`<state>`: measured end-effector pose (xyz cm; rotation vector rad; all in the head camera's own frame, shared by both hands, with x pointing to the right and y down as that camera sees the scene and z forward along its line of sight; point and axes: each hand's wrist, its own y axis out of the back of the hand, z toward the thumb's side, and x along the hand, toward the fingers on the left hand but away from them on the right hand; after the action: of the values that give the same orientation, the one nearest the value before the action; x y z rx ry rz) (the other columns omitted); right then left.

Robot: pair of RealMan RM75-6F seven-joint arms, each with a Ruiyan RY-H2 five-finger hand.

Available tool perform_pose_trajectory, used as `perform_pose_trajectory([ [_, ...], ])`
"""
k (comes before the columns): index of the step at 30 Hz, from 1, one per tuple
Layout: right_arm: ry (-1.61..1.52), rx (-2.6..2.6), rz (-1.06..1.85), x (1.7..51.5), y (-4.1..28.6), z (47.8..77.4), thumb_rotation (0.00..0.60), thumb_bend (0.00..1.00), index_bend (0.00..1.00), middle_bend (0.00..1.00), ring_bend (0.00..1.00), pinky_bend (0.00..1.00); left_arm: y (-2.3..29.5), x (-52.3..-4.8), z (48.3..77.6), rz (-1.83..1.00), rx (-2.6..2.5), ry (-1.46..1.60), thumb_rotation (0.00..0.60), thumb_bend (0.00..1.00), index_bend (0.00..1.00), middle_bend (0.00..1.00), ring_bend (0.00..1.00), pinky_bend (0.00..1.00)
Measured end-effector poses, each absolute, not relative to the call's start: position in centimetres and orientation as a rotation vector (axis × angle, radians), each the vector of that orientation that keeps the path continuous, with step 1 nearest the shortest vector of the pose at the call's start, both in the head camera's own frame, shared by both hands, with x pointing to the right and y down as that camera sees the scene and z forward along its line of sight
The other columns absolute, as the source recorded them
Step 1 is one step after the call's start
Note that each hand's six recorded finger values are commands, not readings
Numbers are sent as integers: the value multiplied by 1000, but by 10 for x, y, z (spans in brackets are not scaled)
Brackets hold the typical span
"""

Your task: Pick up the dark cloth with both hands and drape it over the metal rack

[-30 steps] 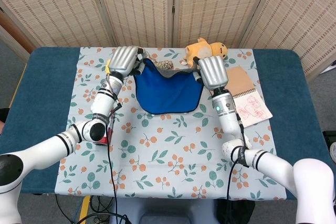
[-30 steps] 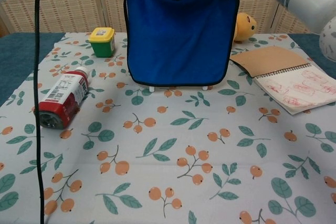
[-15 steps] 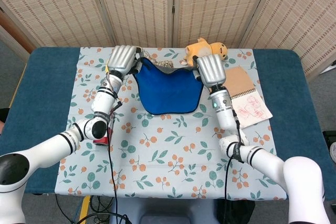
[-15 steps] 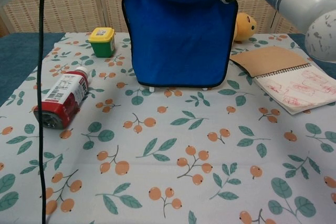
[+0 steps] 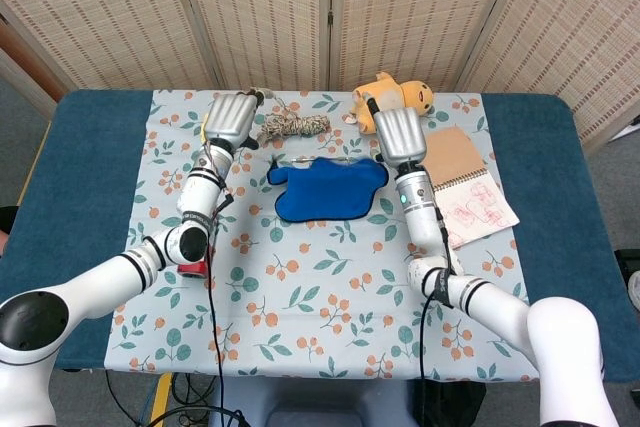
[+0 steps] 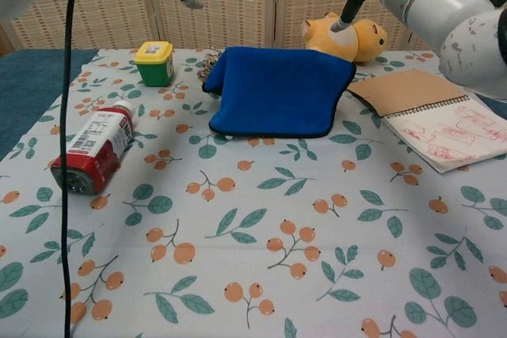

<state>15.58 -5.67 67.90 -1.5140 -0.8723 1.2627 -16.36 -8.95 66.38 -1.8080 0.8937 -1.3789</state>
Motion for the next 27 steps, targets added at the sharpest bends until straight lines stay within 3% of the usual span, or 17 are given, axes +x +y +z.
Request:
perform_pose_trajectory([
  [3,-882,-1513,1260,158,-58,676,600,0,2,883,807,951,-89,-165,663,-1380,-1812,917,600,177,4,0,1,309],
  [7,-888,-1519,1244,162,-57,670,600,5,12,821,762,951,-89,-173,662,-1389,-1817,950,600,174,27,0,25,280],
  [9,-885,-1518,1230,165,-55,667,600,52,81,791,739,947,-88,-179,661,-1396,-1805,968,600,174,65,2,62,280],
  [13,-874,-1522,1202,178,-46,658,600,213,329,747,695,896,-81,-193,662,-1412,-1811,989,600,185,165,77,125,285],
  [16,-858,-1531,1186,190,-35,651,600,257,446,732,674,878,-72,-210,661,-1424,-1816,1005,600,233,200,111,141,290],
  [20,-829,-1550,1172,206,-18,641,600,263,502,727,662,874,-57,-237,658,-1433,-1800,1023,600,248,211,121,148,298],
  [27,-787,-1609,1173,243,28,621,600,263,514,709,631,857,-24,-287,646,-1438,-1762,1041,600,248,211,121,148,298],
])
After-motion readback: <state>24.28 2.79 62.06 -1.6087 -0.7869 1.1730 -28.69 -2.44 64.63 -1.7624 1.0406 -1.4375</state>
